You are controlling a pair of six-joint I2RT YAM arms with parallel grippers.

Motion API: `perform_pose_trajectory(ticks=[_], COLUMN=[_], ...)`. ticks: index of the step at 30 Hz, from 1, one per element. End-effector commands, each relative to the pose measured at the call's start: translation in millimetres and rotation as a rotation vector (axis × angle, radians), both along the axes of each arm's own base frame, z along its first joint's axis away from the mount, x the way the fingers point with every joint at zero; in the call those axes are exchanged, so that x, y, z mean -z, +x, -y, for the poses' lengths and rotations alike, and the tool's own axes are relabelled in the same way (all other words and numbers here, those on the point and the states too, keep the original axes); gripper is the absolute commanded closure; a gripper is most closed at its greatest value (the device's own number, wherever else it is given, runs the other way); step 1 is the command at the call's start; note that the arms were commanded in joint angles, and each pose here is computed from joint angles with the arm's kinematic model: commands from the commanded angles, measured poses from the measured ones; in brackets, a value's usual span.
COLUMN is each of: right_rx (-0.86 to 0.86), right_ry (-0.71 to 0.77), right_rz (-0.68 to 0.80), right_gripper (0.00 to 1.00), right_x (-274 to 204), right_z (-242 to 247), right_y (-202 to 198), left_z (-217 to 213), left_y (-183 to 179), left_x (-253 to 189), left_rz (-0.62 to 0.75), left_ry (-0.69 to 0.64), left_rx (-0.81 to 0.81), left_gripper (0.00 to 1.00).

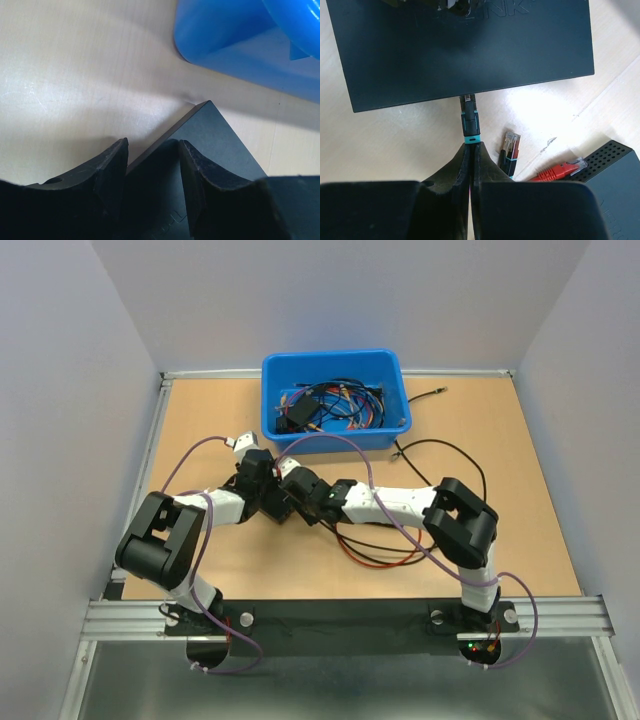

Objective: Insert the plug into the switch port

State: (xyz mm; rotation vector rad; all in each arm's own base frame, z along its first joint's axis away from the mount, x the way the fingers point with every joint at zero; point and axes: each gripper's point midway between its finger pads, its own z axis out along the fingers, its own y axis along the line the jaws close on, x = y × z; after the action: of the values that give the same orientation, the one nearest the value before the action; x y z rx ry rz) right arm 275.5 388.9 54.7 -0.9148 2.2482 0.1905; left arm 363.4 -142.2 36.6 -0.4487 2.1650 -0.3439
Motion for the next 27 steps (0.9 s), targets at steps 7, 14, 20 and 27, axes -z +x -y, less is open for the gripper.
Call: perform_pose_trajectory(ticks=[7, 14, 20, 27], right_rx=[0.010, -0.002, -0.024, -0.052], right_ry=[0.376, 0.354, 0.337, 0.350], right_rz=[0.220, 0.205, 0.208, 0.196], right_gripper=[0.99, 0.99, 1.00, 0.99], right_x=[-74.4, -59.5, -53.0, -53.8], right_z=[-74.3, -74.3, -77.8, -83.4], right_y=[41.6, 39.9, 41.1, 38.2], left_z=[32.3, 29.2, 25.6, 4.3], left_y=[-85.8, -85.2, -84.4, -71.4], left_x=[50.6, 50.4, 46.7, -8.1], left_rz=[-0.290, -0.290, -0.279, -0.142], left_ry=[-0.118, -0.130, -0.138, -0.088], left_rx=[0.194, 0.185, 0.171, 0.085], left_gripper=[0.46, 0.46, 0.44, 0.34])
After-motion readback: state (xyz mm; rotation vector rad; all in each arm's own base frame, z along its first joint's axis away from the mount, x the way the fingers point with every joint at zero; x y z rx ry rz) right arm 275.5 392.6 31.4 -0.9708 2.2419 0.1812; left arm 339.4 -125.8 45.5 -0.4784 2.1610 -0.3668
